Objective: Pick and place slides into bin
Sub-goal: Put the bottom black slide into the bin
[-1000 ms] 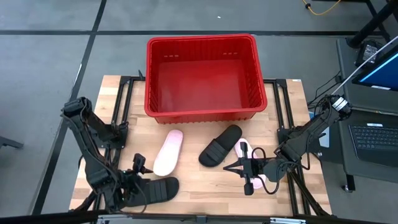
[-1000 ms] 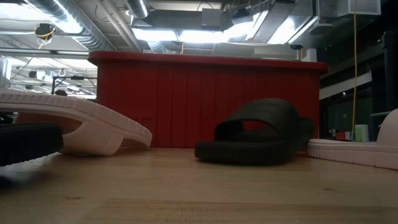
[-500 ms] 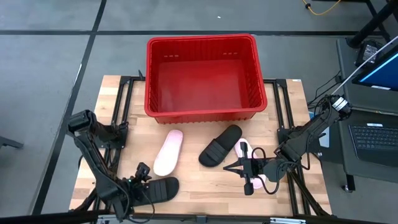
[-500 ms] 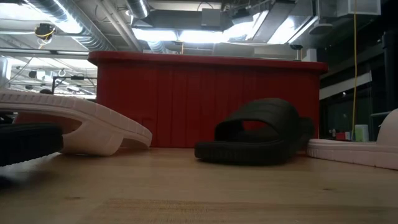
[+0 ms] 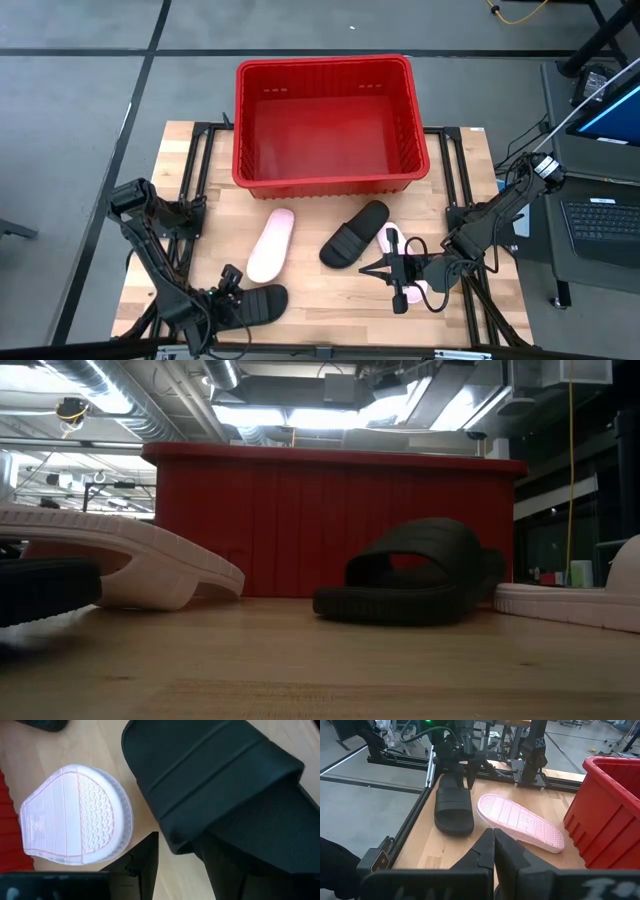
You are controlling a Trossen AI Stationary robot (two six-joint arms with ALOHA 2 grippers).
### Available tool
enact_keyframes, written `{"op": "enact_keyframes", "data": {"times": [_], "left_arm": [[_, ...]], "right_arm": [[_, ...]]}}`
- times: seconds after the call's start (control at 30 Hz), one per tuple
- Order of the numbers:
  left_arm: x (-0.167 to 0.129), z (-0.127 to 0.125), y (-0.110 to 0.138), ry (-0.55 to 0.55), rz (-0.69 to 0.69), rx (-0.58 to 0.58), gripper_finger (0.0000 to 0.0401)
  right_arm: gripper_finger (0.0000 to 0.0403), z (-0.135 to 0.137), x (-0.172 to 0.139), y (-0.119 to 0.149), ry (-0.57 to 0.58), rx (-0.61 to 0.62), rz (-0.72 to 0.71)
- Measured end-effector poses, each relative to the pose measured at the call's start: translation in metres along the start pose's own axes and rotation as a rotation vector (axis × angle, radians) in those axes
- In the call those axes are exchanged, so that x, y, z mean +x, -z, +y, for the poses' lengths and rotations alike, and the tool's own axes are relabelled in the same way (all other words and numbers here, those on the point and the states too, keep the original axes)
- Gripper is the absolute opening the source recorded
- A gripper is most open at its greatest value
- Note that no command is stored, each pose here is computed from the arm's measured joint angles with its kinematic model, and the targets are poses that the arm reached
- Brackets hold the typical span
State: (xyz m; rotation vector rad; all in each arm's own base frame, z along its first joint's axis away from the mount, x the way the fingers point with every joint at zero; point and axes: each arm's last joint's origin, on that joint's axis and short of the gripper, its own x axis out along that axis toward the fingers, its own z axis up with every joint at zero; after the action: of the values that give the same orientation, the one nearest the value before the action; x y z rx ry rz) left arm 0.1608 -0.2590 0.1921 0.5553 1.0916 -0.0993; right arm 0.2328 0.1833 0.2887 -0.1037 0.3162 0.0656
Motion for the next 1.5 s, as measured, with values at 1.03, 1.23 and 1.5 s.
{"op": "enact_keyframes", "data": {"times": [1.03, 1.23, 1.5], "left_arm": [[0.014, -0.002, -0.011, 0.034, -0.138, -0.056, 0.0025], [0.014, -0.002, -0.013, 0.006, -0.174, -0.082, 0.0006], [0.009, 0.0, -0.022, -0.068, -0.285, -0.136, 0.0004]], "right_arm": [[0.001, 0.0, 0.0, 0.0, 0.0, 0.002, 0.0], [0.001, 0.0, 0.0, 0.0, 0.0, 0.003, 0.0], [0.001, 0.0, 0.0, 0.0, 0.0, 0.003, 0.0]]}}
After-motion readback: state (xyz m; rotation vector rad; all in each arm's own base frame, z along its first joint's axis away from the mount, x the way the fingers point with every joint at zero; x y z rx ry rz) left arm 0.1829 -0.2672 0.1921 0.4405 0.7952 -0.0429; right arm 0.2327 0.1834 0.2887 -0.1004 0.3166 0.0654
